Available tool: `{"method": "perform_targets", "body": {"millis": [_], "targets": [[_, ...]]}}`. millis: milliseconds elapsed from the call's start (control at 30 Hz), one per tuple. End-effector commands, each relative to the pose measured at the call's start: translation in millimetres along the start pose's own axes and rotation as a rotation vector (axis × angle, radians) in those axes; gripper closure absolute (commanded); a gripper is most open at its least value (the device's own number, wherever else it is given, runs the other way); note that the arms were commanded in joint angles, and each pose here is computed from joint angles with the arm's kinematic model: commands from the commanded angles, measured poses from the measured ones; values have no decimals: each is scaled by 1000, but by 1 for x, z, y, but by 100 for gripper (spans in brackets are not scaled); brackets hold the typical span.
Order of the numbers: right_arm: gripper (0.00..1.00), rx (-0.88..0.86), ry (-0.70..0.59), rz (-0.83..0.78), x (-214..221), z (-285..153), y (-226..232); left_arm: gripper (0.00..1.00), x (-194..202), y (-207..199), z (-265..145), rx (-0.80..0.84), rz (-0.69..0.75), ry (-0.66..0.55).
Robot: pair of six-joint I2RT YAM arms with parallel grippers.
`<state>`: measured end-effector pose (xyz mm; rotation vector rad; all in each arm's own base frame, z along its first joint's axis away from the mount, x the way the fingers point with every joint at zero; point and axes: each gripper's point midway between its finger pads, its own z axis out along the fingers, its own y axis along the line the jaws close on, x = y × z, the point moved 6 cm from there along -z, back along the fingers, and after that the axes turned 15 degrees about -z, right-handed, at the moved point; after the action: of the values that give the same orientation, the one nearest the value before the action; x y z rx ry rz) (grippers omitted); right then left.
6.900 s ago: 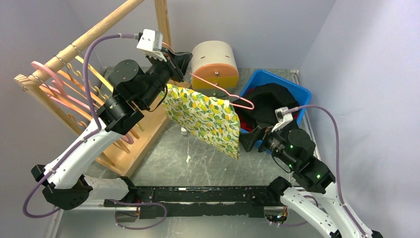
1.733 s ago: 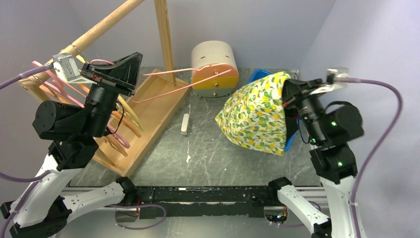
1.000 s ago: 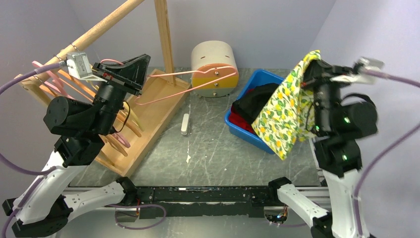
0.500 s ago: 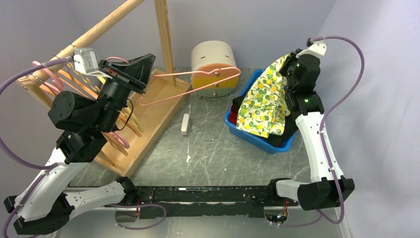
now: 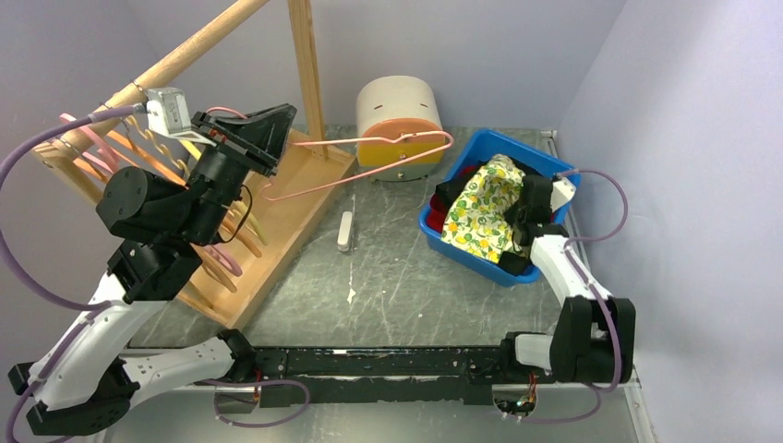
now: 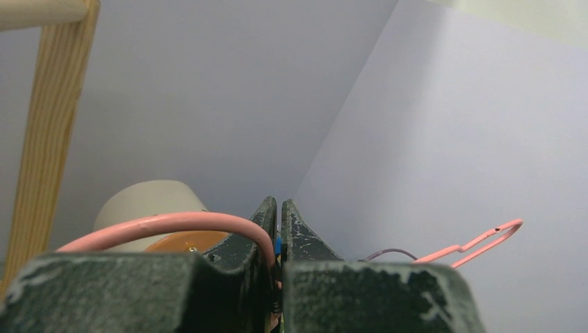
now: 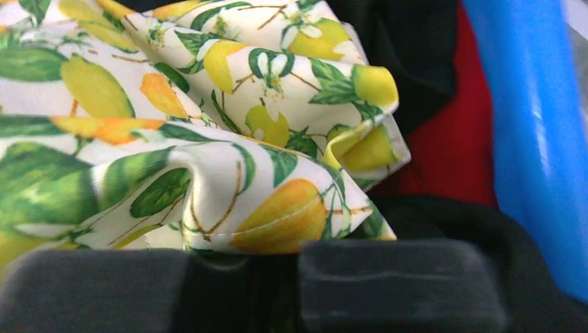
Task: Remove the skirt from the hanger
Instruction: Place the skirt in the bin, then place the hanger at the clothesline.
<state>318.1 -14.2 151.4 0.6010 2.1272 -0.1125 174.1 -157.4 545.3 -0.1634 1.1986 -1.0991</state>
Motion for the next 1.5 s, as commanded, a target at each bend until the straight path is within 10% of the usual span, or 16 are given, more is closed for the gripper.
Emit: {"method": "perform_targets", "body": {"millis": [0,533,1000,1467], "targets": [[76,55,-120,75,-16,-23,-15,93,12,-4,6,20,-42,52],[1,-514,-451,-230,-94,-183,20,93,47,-4,36,51,-29,160],[0,-802,-822,-603,-135,-336,27,93,88,18,56,5,80,268],[8,-1220,-695,-739,-94,-343,56,93,103,13,41,148,118,359]]}}
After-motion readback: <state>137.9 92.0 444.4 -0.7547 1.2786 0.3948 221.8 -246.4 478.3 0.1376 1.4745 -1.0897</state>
